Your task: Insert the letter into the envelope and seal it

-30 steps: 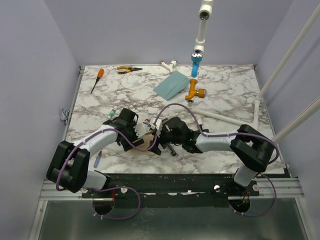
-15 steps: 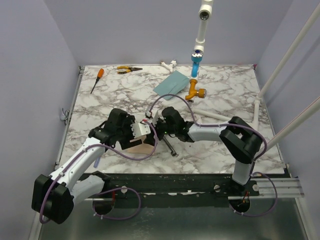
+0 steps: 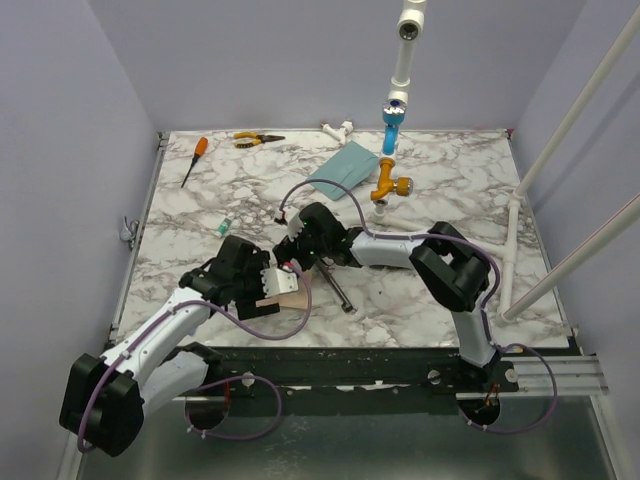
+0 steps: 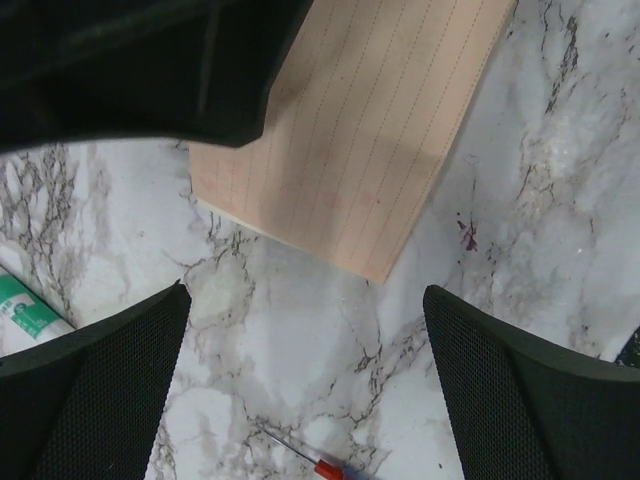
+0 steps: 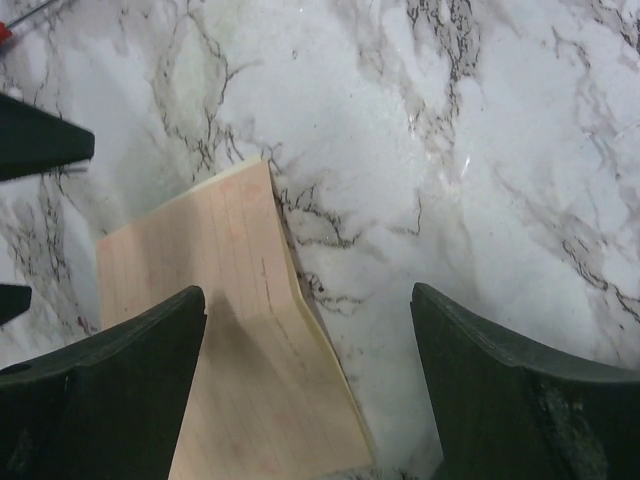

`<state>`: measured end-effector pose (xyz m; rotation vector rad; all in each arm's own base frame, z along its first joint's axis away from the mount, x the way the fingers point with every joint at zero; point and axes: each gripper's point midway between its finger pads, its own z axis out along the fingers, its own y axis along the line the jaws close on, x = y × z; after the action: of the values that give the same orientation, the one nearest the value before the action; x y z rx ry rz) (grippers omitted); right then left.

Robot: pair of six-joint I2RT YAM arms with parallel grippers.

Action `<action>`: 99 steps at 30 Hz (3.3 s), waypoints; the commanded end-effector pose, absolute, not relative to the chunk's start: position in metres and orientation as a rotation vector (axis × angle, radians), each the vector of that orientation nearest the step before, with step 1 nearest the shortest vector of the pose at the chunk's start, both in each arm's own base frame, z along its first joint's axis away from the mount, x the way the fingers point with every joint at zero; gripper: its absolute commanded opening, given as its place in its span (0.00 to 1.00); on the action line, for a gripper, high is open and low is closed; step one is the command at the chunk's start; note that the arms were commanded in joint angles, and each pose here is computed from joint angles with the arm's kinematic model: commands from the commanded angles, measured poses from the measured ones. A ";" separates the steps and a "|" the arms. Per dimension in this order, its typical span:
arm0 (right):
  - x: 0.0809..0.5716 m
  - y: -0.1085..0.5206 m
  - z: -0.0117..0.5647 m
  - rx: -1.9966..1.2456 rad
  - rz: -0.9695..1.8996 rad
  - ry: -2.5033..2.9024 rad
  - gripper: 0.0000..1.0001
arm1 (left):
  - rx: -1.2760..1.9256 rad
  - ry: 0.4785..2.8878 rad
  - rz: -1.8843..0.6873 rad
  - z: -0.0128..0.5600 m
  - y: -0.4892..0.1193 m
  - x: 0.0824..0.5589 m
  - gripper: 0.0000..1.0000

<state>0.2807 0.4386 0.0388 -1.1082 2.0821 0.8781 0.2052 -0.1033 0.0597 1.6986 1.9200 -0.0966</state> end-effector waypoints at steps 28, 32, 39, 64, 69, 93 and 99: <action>0.218 0.438 0.009 -1.258 1.165 2.415 0.46 | 1.791 1.658 0.225 0.024 -0.120 0.221 0.99; 0.220 0.442 0.024 -1.220 1.244 2.397 0.32 | 1.781 1.667 0.228 0.023 -0.119 0.220 0.99; 0.224 0.442 0.040 -1.164 1.321 2.379 0.08 | 1.728 1.665 0.244 0.036 -0.112 0.219 0.99; 0.252 0.434 0.326 -0.663 1.324 1.652 0.01 | 1.115 1.744 -0.316 0.274 -0.100 0.127 0.99; 0.225 0.423 0.389 -0.621 1.391 1.373 0.00 | 1.089 1.640 -0.491 0.282 -0.118 0.097 0.99; 0.183 0.447 0.422 -0.751 1.488 1.138 0.01 | 0.774 1.527 -0.736 0.323 -0.149 0.124 0.82; 0.160 0.441 0.431 -0.795 1.597 1.097 0.01 | 0.694 1.524 -0.821 0.318 -0.152 0.118 0.65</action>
<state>0.1854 0.4487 0.4010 -0.7446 1.2215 1.5058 0.1231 -0.1492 0.3160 0.7566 1.5454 -0.7531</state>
